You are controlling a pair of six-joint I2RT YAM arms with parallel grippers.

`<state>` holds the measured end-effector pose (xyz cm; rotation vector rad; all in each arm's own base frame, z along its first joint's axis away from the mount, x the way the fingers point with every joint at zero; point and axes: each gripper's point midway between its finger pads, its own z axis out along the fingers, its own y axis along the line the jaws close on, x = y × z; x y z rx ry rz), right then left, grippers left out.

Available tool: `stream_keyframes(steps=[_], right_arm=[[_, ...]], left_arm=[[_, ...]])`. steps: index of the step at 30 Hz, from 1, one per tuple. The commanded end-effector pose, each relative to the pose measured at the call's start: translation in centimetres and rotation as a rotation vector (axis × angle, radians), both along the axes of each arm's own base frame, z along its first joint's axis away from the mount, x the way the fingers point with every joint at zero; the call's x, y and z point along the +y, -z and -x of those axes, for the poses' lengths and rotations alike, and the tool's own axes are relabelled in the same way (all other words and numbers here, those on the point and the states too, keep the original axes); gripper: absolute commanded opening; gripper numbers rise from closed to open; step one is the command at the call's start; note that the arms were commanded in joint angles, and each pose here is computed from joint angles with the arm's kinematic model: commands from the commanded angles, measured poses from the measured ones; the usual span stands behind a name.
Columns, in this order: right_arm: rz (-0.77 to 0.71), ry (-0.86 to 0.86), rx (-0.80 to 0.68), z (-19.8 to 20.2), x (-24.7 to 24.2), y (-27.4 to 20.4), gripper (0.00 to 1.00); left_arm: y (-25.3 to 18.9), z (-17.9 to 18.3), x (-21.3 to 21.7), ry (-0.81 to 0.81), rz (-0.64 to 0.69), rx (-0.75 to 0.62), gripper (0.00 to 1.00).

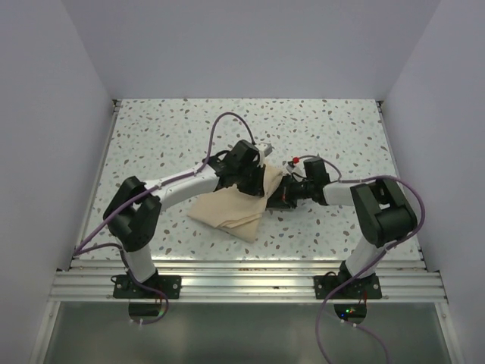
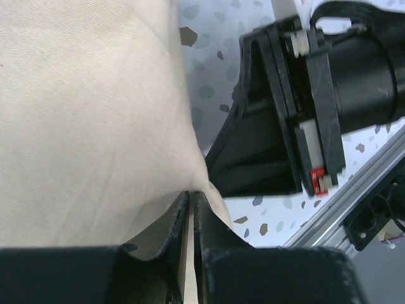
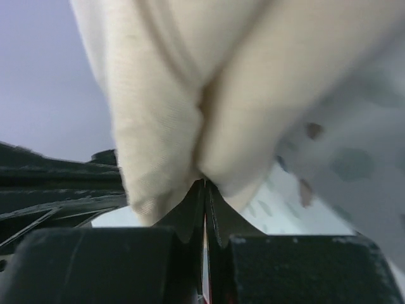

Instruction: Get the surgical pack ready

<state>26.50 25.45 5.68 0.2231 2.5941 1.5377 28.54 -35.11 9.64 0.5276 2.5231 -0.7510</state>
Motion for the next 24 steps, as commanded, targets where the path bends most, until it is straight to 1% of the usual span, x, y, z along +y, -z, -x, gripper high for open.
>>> stream_keyframes(steps=[1, 2, 3, 6, 9, 12, 14, 15, 20, 23, 24], right_arm=[[0.081, -0.005, 0.014, 1.1, -3.1, 0.5, 0.0], [0.087, 0.014, 0.014, 0.7, -4.1, 0.2, 0.0], [0.101, 0.0, -0.017, 0.6, -4.5, -0.1, 0.0], [0.12, -0.006, -0.046, 0.1, -4.9, -2.1, 0.0], [0.091, 0.025, -0.058, -0.7, -4.6, -3.8, 0.0], [0.05, 0.053, -0.126, -2.7, -3.9, -6.2, 0.0], [0.032, 0.057, -0.114, -3.4, -3.4, -6.4, 0.0], [0.015, 0.052, -0.135, -4.1, -3.0, -7.1, 0.0], [-0.008, 0.043, -0.134, -5.4, -1.6, -7.6, 0.0], [-0.041, 0.019, -0.099, -5.4, -0.4, -6.8, 0.0], [-0.056, 0.012, -0.089, -5.4, 0.0, -5.9, 0.0]], left_arm=[[-3.3, 1.6, -0.6, 0.038, 0.058, -0.029, 0.11], [-3.3, 1.7, -0.5, 0.035, 0.06, -0.023, 0.11], [-3.5, 1.9, -0.6, 0.036, 0.068, -0.02, 0.11], [-3.9, 2.3, -0.6, 0.034, 0.097, -0.011, 0.11], [-4.0, 2.7, -0.6, 0.036, 0.11, -0.003, 0.11], [-3.3, 3.4, -0.8, 0.042, 0.119, 0.017, 0.11], [-2.6, 3.9, -1.0, 0.047, 0.123, 0.037, 0.11], [-2.4, 4.1, -1.2, 0.051, 0.128, 0.037, 0.11], [-0.4, 4.9, -1.0, 0.042, 0.124, 0.076, 0.1], [0.1, 5.1, -0.8, 0.04, 0.117, 0.081, 0.1], [0.3, 5.2, -0.7, 0.043, 0.111, 0.079, 0.1]])
